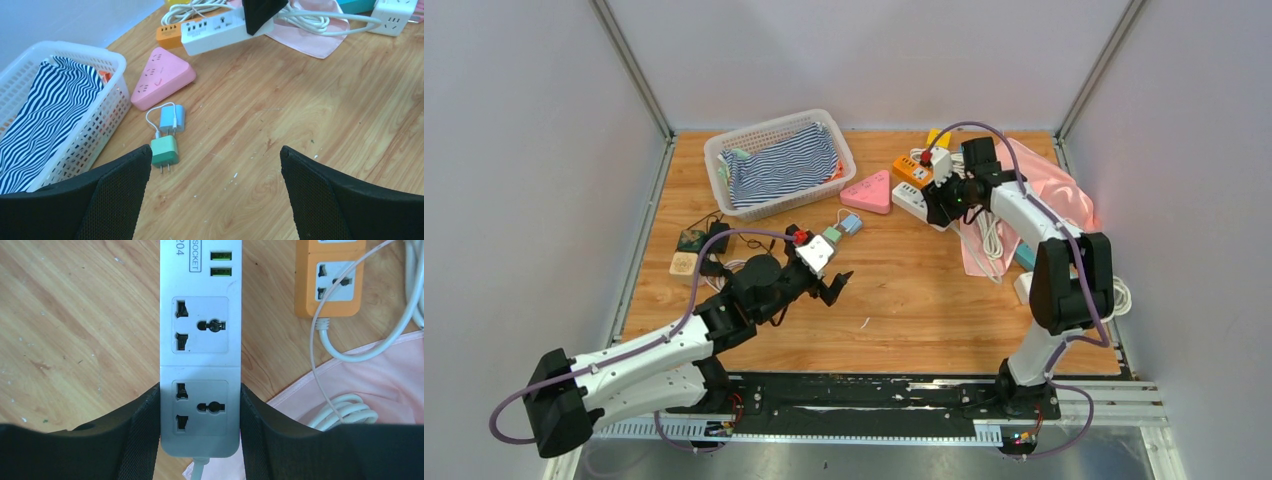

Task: Pull the plug off the socket
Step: Place the socket at the center of the board, then move the socket to the corner of the board.

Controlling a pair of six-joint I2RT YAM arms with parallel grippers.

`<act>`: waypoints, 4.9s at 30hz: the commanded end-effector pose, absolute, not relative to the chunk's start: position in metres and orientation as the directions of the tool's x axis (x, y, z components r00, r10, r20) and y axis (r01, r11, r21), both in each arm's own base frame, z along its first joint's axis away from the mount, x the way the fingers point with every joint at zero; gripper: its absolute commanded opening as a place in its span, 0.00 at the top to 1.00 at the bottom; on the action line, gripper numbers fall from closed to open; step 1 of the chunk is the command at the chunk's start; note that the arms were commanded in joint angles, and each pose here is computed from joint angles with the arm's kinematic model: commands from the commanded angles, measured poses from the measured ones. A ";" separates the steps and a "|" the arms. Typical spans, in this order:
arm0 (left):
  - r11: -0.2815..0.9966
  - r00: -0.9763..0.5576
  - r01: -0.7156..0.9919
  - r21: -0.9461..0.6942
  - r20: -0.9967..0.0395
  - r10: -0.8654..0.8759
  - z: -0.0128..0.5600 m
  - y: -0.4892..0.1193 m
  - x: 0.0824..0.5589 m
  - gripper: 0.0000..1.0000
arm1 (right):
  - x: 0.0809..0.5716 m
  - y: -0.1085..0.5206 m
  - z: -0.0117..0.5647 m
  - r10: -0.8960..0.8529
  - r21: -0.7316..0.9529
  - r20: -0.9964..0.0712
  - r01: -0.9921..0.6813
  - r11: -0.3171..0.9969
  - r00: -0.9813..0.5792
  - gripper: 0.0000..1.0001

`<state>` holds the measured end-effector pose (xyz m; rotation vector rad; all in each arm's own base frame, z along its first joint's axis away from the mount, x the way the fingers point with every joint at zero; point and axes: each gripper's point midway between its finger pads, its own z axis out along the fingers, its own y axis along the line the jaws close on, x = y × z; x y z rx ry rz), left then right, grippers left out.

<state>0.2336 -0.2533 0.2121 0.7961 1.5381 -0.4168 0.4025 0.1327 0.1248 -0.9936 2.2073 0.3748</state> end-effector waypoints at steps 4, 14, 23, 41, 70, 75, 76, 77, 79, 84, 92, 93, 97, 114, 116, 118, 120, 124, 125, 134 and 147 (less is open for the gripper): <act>0.694 0.098 0.697 0.183 -0.982 0.161 0.228 -0.251 0.226 0.00 | 0.429 0.124 0.097 -0.538 -0.021 -0.653 -0.697 0.716 -0.533 1.00; 0.688 0.107 0.701 0.186 -0.982 0.157 0.228 -0.250 0.224 0.00 | 0.442 0.112 0.072 -0.579 -0.060 -0.587 -0.683 0.728 -0.566 0.89; 0.688 0.108 0.702 0.184 -0.982 0.152 0.228 -0.250 0.223 0.00 | 0.443 0.110 0.058 -0.591 -0.047 -0.551 -0.686 0.726 -0.589 0.70; 0.691 0.108 0.699 0.183 -0.983 0.152 0.229 -0.250 0.224 0.00 | 0.440 0.103 0.091 -0.600 -0.112 -0.578 -0.674 0.730 -0.554 0.18; 0.710 0.097 0.683 0.172 -0.985 0.146 0.229 -0.247 0.227 0.00 | 0.355 0.134 0.294 -0.449 -0.222 -0.883 -0.723 0.654 -0.136 0.00; 0.717 0.094 0.677 0.167 -0.985 0.142 0.230 -0.246 0.227 0.00 | 0.326 0.129 0.311 -0.373 -0.177 -0.916 -0.685 0.707 -0.148 0.00; 0.720 0.091 0.674 0.164 -0.986 0.139 0.230 -0.245 0.228 0.00 | 0.320 0.129 0.308 -0.362 -0.164 -0.919 -0.687 0.708 -0.154 0.00; 0.721 0.091 0.674 0.163 -0.986 0.138 0.230 -0.245 0.228 0.00 | 0.315 0.128 0.304 -0.349 -0.147 -0.922 -0.682 0.716 -0.167 0.00; 0.720 0.092 0.674 0.163 -0.986 0.137 0.230 -0.245 0.227 0.00 | 0.306 0.130 0.299 -0.339 -0.132 -0.926 -0.695 0.707 -0.169 0.00; 0.734 0.084 0.662 0.150 -0.988 0.126 0.230 -0.241 0.227 0.00 | 0.277 0.144 0.286 -0.331 -0.134 -0.938 -0.775 0.618 -0.102 0.00; 0.754 0.074 0.642 0.138 -0.990 0.119 0.230 -0.237 0.230 0.00 | 0.263 0.155 0.257 -0.335 -0.140 -0.941 -0.839 0.526 -0.053 0.00; 0.755 0.074 0.641 0.138 -0.990 0.119 0.230 -0.237 0.230 0.00 | 0.263 0.155 0.253 -0.345 -0.146 -0.937 -0.842 0.519 -0.051 0.00; 0.759 0.073 0.637 0.137 -0.990 0.117 0.230 -0.236 0.231 0.00 | 0.255 0.158 0.235 -0.393 -0.159 -0.919 -0.883 0.442 -0.031 0.01; 0.863 0.017 0.499 0.074 -0.997 0.076 0.230 -0.215 0.248 0.00 | 0.238 0.165 0.199 -0.440 -0.103 -0.897 -0.945 0.309 -0.046 0.00; 0.900 -0.001 0.434 0.046 -0.999 0.051 0.229 -0.203 0.253 0.00 | 0.237 0.169 0.199 -0.439 -0.099 -0.897 -0.950 0.297 -0.043 0.00; 0.923 -0.020 0.385 -0.014 -1.000 -0.007 0.229 -0.193 0.257 0.00 | 0.234 0.174 0.197 -0.442 -0.094 -0.896 -0.956 0.277 -0.039 0.00; 0.930 -0.044 0.356 -0.088 -0.996 -0.078 0.226 -0.183 0.259 0.00 | 0.231 0.179 0.195 -0.445 -0.091 -0.895 -0.962 0.258 -0.034 0.00; 0.906 -0.098 0.337 -0.256 -0.967 -0.237 0.214 -0.165 0.257 0.00 | 0.226 0.185 0.197 -0.443 -0.093 -0.896 -0.966 0.242 -0.024 0.00; 0.901 -0.109 0.324 -0.288 -0.958 -0.267 0.211 -0.160 0.255 0.00 | 0.225 0.186 0.198 -0.440 -0.095 -0.898 -0.966 0.240 -0.021 0.00; 0.958 -0.309 0.115 -0.261 -0.926 -0.215 0.179 -0.123 0.243 0.00 | 0.215 0.190 0.213 -0.414 -0.142 -0.910 -0.963 0.228 0.036 0.00; 0.921 -0.466 -0.050 -0.387 -0.806 -0.364 0.137 -0.102 0.265 0.02 | 0.217 0.187 0.213 -0.430 -0.160 -0.902 -0.954 0.252 0.038 0.00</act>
